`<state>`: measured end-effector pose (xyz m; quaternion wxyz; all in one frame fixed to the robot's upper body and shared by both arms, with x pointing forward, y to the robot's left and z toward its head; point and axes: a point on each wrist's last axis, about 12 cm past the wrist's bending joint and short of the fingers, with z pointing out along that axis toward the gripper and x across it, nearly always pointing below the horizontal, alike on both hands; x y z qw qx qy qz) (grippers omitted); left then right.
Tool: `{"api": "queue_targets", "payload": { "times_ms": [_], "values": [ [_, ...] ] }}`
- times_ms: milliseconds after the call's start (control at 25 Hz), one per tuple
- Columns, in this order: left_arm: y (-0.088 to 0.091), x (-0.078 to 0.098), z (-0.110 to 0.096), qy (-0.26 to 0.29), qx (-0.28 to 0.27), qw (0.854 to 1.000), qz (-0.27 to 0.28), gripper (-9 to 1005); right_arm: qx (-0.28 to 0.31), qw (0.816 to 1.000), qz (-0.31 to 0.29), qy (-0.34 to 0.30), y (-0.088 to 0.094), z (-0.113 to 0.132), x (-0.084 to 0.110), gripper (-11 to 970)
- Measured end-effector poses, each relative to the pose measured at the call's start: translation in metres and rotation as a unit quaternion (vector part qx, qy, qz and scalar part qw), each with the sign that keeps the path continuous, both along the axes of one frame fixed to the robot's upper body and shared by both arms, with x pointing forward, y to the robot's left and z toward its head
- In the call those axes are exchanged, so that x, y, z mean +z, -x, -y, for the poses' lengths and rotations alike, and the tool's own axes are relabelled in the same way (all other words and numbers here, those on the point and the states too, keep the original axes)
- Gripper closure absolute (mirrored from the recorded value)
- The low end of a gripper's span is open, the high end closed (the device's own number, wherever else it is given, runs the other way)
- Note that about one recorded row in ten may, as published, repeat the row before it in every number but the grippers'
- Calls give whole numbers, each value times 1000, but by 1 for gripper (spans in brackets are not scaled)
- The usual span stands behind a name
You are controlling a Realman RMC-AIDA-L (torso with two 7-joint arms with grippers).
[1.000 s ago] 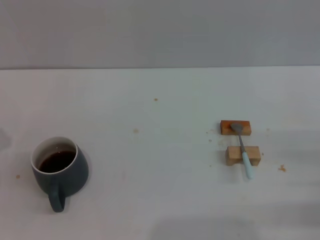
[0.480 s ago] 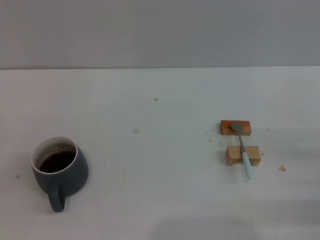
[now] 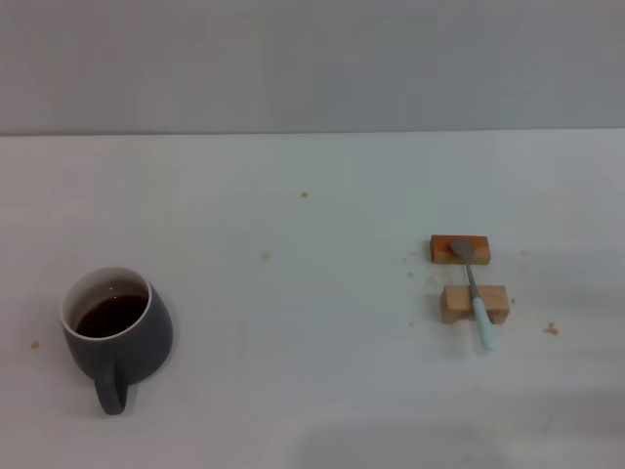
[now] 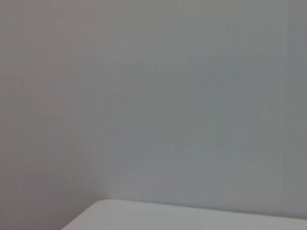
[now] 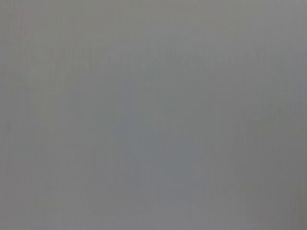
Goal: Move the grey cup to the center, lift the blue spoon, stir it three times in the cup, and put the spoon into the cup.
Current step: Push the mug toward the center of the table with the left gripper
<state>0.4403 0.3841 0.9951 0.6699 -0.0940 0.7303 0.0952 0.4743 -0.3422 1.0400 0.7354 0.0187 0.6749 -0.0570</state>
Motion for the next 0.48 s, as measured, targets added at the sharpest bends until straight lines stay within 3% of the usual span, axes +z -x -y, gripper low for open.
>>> {"api": "queue_targets", "payload": {
  "times_ms": [480],
  "values": [
    [28, -16, 18, 39, -32, 998, -26, 343, 10, 1000, 8, -1, -5, -5, 4, 672]
  ]
}}
